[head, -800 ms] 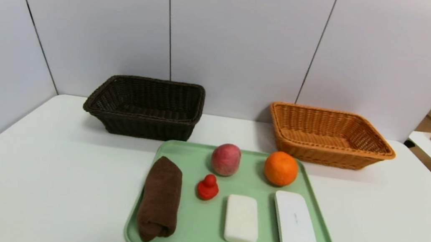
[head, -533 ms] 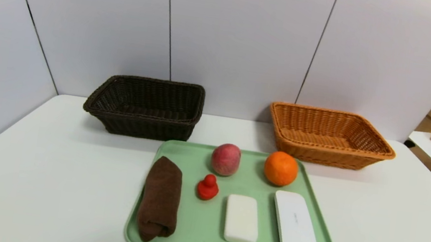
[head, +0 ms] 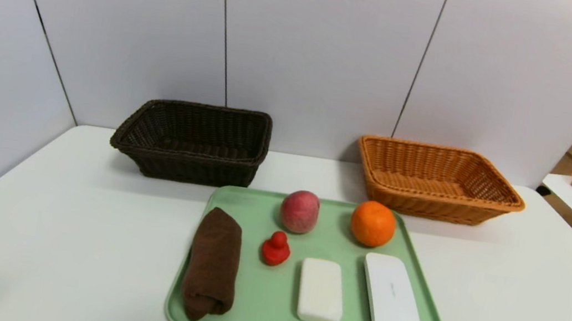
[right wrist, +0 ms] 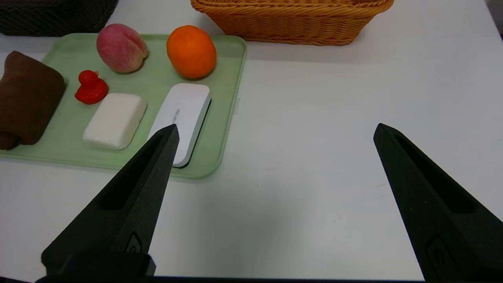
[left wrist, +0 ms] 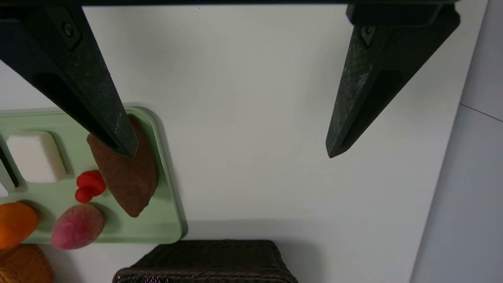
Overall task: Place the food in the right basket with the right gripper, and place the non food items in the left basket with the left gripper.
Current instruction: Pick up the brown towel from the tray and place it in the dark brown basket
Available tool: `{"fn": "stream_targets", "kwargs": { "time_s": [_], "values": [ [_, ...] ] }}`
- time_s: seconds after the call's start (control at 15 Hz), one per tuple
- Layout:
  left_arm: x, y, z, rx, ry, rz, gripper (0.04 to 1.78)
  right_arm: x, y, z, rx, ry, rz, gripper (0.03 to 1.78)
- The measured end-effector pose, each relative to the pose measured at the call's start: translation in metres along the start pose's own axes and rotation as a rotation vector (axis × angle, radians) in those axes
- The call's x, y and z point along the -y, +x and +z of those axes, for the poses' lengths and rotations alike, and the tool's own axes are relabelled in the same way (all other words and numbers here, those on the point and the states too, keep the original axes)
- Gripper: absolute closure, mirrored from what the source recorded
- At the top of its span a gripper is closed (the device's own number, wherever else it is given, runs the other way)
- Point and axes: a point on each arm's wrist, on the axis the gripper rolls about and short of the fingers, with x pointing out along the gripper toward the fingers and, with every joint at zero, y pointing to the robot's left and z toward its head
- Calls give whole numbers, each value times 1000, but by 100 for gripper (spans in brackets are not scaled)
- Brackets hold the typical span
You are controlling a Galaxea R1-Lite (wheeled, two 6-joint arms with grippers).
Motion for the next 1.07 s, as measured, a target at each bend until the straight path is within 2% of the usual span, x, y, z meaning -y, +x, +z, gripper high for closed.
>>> {"fn": "stream_targets", "kwargs": {
  "time_s": [0.2,0.27,0.4,0.53,0.67,0.8,0.93,1.07],
  "values": [
    [-1,32,19,-113,-22,-32,13,3,51,62,-122,51,26,10],
    [-1,42,22,-144,-34,-42,13,0,73,82,-176,86,42,10],
    [4,60,26,-208,-62,-92,13,-14,112,105,-276,161,84,10],
    [17,79,30,-261,-76,-161,13,-37,147,108,-399,209,109,10],
    [33,100,35,-272,-60,-212,13,-57,175,102,-483,216,113,10],
    [49,121,42,-280,-60,-245,13,-68,193,95,-539,242,108,10],
    [73,138,47,-345,-108,-257,13,-75,205,88,-579,271,101,10],
    [106,152,50,-451,-168,-229,13,-77,210,84,-599,275,96,10]
  ]
}}
